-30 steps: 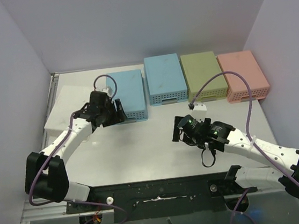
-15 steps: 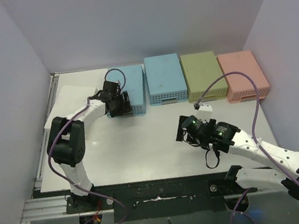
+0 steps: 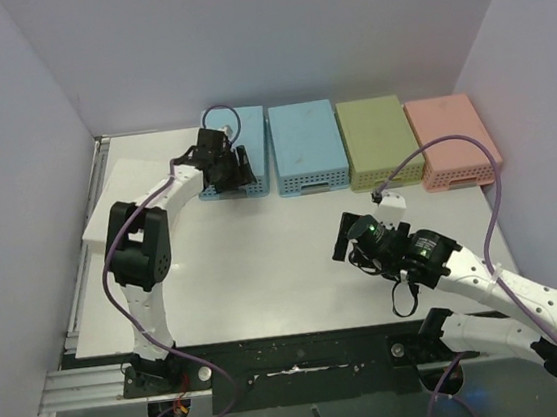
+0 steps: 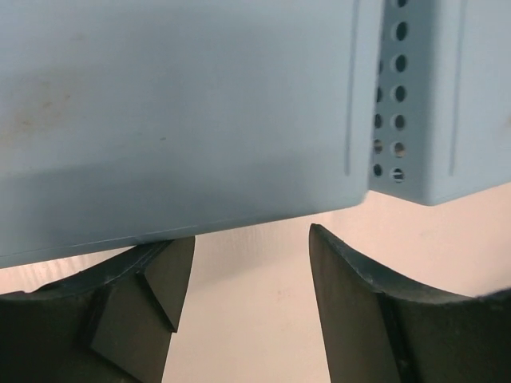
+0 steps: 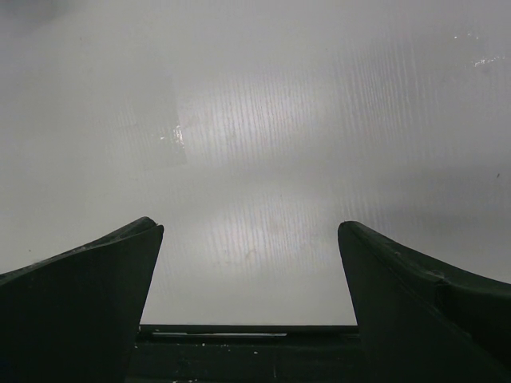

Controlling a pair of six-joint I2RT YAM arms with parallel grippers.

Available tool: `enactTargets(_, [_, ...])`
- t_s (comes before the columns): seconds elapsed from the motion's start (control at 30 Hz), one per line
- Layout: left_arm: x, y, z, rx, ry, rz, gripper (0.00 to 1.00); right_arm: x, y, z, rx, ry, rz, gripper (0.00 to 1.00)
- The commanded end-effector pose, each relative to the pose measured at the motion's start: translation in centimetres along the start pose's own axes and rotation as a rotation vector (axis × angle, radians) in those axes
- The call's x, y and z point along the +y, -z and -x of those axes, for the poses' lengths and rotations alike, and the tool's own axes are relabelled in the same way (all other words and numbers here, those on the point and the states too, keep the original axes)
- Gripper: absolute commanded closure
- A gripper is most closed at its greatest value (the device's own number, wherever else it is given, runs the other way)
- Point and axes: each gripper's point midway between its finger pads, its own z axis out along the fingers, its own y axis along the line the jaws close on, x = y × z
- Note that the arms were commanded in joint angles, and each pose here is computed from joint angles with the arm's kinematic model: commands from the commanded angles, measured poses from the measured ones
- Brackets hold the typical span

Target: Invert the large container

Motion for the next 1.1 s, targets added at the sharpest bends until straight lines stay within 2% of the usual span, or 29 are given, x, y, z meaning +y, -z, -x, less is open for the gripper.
enactTargets(0.0, [-4.0, 1.5, 2.6, -0.043, -0.064, -0.155, 0.42, 0.5, -0.3, 1.1, -0.040, -0.022, -0.011, 0.01])
enactTargets(0.13, [-6.6, 3.5, 2.8, -0.041, -0.110, -0.262, 0.42, 0.8, -0.5, 1.3, -0.043, -0.015, -0.010, 0.01])
enactTargets(0.23, [-6.3, 5.2, 4.0, -0.082, -0.114, -0.246, 0.42, 0.8, -0.5, 1.4, -0.045, -0.012, -0.010, 0.01])
enactTargets(0.47, [2.7, 7.6, 8.8, -0.184, 0.104, -0.059, 0.40, 0.5, -0.6, 1.2, -0.041, -0.001, -0.017, 0.01])
enactTargets(0.73, [9.8, 9.6, 9.7, -0.246, 0.228, 0.040, 0.36, 0.5, -0.7, 1.0, -0.035, 0.000, -0.015, 0.01])
enactTargets(0.9, [12.2, 8.9, 10.4, -0.249, 0.254, 0.031, 0.34, 0.5, -0.7, 0.9, -0.031, 0.006, -0.016, 0.01])
enactTargets(1.07, [10.6, 6.5, 9.9, -0.182, 0.209, -0.076, 0.35, 0.5, -0.9, 0.8, -0.029, 0.013, -0.019, 0.01])
